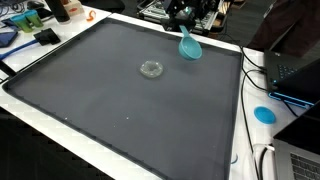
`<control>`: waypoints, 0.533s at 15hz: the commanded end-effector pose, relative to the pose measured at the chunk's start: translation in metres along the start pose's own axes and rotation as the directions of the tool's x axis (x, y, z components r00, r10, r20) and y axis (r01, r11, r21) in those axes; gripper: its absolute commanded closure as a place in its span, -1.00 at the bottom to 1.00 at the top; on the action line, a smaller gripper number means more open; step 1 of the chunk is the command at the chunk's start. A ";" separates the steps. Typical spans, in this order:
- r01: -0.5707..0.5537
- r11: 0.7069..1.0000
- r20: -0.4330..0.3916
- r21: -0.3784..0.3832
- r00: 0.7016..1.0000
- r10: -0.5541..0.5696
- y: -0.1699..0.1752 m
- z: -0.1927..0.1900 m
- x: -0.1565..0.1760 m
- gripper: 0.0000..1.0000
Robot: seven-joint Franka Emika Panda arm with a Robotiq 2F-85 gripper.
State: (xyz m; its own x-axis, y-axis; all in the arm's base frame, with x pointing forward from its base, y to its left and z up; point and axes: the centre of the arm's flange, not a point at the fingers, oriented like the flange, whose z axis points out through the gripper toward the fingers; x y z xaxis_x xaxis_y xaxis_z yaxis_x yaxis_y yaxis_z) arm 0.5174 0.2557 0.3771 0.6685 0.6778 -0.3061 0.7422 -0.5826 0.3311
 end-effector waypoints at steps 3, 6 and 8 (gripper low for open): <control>-0.058 0.996 0.062 -0.067 0.996 0.063 -0.011 0.009 0.033 0.43; -0.079 0.993 0.070 -0.084 0.994 0.085 -0.018 0.016 0.046 0.43; -0.093 0.992 0.071 -0.088 0.993 0.099 -0.021 0.019 0.054 0.43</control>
State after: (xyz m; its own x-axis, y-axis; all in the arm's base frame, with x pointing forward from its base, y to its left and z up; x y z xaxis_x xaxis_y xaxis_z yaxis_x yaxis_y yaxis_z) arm 0.5305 0.2846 0.3445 0.7199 0.6154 -0.3210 0.6920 -0.6009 0.3999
